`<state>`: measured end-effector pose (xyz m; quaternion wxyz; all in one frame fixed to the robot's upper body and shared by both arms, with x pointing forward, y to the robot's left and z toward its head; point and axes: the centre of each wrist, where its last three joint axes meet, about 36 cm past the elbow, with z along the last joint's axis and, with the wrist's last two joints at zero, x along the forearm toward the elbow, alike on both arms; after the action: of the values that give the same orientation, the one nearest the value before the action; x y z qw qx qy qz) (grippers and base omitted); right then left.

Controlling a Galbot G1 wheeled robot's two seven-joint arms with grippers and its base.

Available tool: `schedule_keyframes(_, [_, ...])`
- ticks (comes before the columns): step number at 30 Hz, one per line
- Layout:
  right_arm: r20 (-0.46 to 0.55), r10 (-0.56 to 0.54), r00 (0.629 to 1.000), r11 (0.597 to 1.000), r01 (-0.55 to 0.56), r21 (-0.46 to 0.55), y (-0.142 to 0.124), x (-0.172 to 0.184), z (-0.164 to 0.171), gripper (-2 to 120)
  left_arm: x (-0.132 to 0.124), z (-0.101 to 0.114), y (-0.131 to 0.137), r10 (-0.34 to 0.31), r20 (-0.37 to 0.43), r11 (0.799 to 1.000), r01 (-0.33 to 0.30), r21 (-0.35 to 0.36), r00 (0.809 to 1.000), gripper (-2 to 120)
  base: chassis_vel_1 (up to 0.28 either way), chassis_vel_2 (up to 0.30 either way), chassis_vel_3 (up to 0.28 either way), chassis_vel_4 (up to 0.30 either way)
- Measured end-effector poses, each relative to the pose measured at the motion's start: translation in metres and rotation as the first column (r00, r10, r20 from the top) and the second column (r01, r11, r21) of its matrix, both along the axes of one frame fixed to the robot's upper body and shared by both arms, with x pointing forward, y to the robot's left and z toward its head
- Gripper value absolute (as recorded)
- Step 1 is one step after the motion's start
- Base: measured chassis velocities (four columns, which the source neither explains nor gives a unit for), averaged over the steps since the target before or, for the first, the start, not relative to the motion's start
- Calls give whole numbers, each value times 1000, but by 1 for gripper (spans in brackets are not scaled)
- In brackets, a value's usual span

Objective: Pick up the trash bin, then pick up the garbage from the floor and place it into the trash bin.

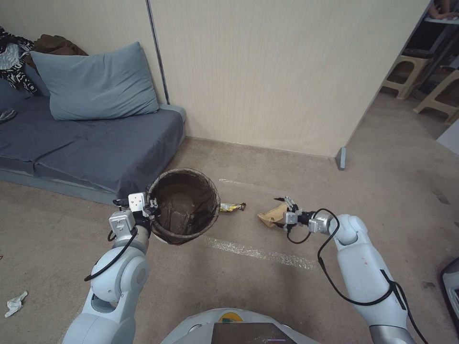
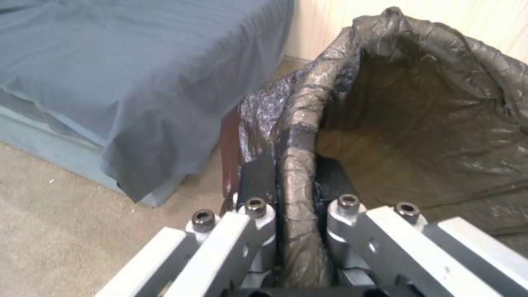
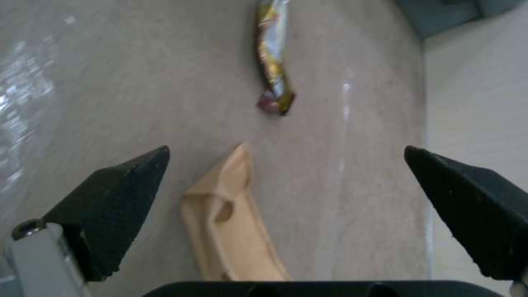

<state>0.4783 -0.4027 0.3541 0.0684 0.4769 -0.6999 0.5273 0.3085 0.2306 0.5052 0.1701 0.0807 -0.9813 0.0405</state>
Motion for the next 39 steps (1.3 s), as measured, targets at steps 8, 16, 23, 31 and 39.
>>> schedule_keyframes(8, [-30,7,1000,999,-8,-39,-7,5,-11,100,0,0,-2,-3,-1,1000,3,1,1000,6,0,0,0,0])
schedule_keyframes(16, [-67,0,998,999,-3,-48,-5,19,-31,100,0,0,-1,-1,-1,1000,1,3,1000,6,0,0,0,0])
schedule_keyframes(23, [-96,-19,995,999,14,-46,-5,33,-48,99,-1,0,-1,2,-3,1000,-2,4,1000,6,0,0,0,0])
schedule_keyframes(31, [-125,-64,990,998,63,-17,-8,41,-70,99,-2,0,0,6,-5,1000,-6,7,1000,6,0,0,0,0])
schedule_keyframes(39, [-148,-130,980,990,136,32,-14,48,-90,98,-3,-1,-1,10,-7,1000,-10,9,1000,6,0,0,0,0])
